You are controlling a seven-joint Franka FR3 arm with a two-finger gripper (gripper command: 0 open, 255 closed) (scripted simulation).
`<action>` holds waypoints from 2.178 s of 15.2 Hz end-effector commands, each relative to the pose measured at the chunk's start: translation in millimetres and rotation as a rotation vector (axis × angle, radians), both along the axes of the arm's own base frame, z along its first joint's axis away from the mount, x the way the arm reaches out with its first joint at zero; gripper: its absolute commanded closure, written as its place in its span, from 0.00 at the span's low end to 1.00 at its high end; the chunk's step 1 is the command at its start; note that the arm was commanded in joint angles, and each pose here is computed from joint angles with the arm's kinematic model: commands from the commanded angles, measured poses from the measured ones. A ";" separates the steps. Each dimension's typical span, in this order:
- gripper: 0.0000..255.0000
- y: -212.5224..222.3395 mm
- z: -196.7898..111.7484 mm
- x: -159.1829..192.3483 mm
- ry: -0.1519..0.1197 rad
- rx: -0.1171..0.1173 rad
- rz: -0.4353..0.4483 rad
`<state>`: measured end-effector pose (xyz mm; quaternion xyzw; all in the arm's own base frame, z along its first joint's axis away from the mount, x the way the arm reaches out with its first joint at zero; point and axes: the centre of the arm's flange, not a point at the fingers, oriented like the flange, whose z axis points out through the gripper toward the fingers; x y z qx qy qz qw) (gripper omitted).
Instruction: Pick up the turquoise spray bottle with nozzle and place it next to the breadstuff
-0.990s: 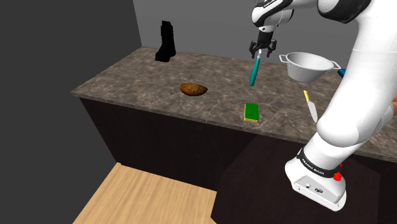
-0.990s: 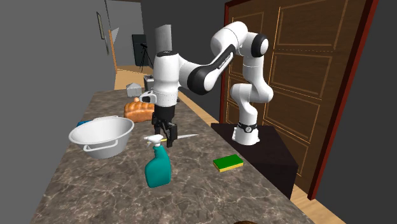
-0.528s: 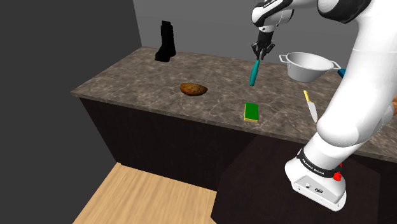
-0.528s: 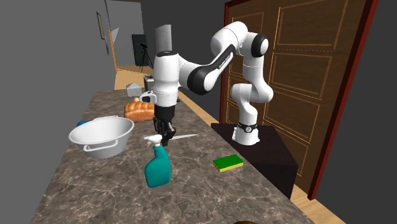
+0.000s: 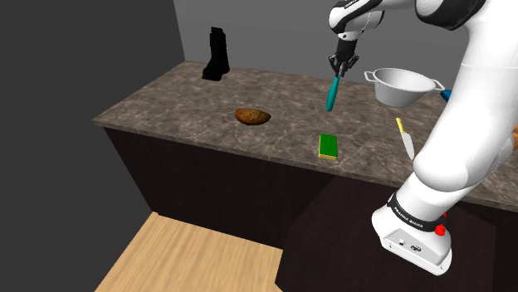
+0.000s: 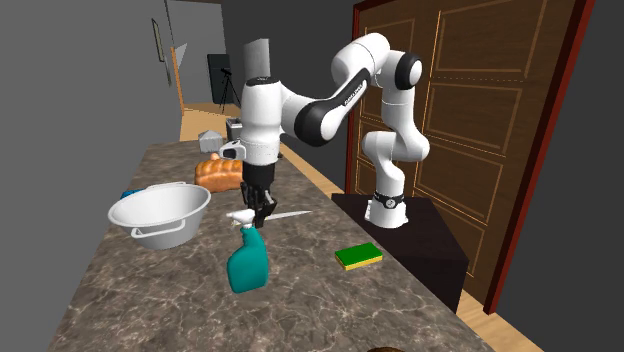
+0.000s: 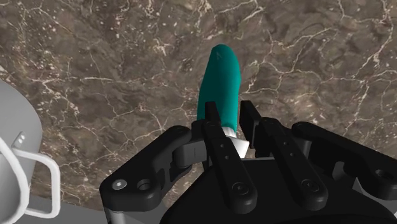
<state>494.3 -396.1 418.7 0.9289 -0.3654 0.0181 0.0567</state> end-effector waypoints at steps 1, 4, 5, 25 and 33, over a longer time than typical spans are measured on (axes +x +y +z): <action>1.00 -0.4 9.8 0.4 0.000 0.000 0.000; 1.00 -0.4 25.6 0.4 0.000 0.000 0.000; 1.00 -0.4 30.9 0.4 0.000 0.000 0.000; 1.00 -0.4 136.5 0.4 0.000 0.000 0.000; 1.00 -0.4 178.8 0.4 0.000 0.000 0.000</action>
